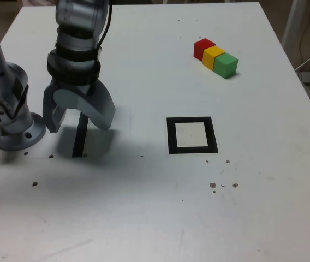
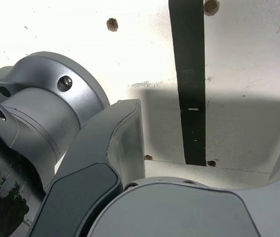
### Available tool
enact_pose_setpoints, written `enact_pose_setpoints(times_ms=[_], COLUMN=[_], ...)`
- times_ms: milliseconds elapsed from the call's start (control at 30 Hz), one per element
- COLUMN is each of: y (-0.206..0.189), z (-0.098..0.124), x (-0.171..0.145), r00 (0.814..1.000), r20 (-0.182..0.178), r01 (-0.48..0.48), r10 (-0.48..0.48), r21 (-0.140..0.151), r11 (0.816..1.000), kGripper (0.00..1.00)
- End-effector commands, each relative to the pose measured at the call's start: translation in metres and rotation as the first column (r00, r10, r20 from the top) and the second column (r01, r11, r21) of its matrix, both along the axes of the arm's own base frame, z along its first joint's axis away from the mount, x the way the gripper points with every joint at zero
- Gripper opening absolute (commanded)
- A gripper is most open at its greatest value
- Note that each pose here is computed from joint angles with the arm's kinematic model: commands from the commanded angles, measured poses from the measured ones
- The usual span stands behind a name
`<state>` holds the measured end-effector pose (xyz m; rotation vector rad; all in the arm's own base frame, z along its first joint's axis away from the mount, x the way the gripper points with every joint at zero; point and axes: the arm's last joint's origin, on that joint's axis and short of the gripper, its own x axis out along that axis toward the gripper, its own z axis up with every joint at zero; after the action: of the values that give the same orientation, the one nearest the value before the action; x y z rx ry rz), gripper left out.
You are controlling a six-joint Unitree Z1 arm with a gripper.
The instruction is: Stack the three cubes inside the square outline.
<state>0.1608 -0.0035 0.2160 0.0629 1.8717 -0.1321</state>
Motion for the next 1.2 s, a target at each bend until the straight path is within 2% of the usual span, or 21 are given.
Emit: enact_pose_setpoints(times_ms=[0, 633, 933, 1167], y=[0.000, 0.000, 0.009, 0.017], z=[0.000, 0.004, 0.016, 0.023], x=[0.001, 0.007, 0.034, 0.059], r00=[1.000, 1.000, 0.999, 0.999], r20=[-0.004, 0.002, 0.021, 0.022], r01=[0.001, 0.001, -0.025, -0.049], r10=[-0.001, -0.001, 0.024, 0.049], r21=[0.002, 0.006, 0.020, 0.024], r11=[1.000, 1.000, 0.999, 0.998], kGripper=[0.99, 0.99, 0.99, 0.99])
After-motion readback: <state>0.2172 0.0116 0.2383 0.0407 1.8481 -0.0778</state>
